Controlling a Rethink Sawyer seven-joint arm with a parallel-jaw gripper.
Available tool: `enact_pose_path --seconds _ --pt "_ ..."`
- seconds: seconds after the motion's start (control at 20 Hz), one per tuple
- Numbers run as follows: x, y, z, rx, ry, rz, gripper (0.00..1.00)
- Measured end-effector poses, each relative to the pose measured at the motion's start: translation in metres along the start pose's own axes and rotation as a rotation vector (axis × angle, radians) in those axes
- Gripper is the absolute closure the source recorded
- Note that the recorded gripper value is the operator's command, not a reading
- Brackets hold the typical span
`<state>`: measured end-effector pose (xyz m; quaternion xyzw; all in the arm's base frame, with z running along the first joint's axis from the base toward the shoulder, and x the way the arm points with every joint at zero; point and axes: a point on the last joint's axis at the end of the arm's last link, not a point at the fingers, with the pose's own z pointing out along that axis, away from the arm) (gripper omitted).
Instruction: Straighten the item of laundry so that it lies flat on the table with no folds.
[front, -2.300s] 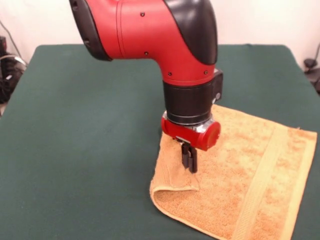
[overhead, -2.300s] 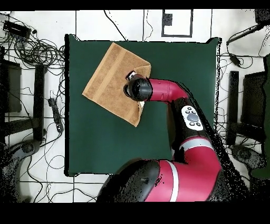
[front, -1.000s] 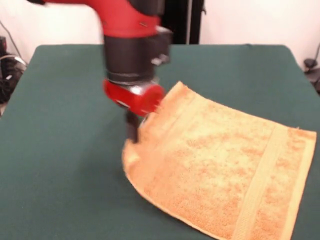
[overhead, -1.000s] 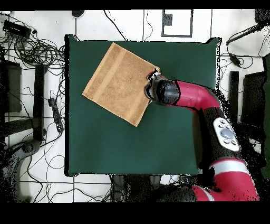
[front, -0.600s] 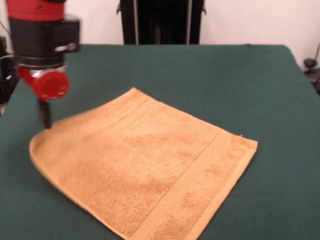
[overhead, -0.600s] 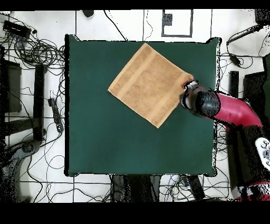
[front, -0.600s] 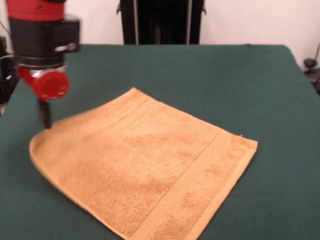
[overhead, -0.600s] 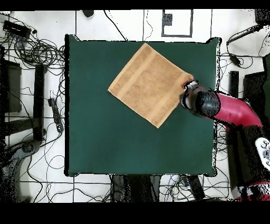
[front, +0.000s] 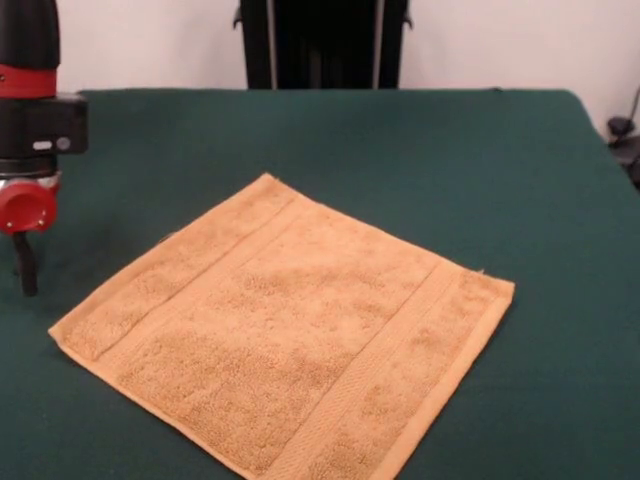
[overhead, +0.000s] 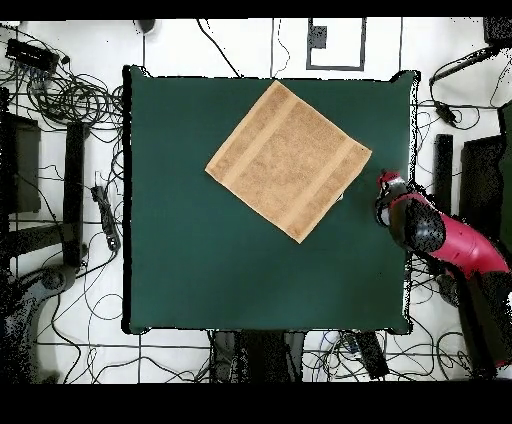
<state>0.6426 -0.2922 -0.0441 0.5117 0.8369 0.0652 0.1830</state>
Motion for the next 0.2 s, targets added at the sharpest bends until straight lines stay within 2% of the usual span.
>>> enact_pose_path --seconds 0.2 --pt "0.0001 0.0012 -0.0002 0.003 0.001 -0.004 0.0"
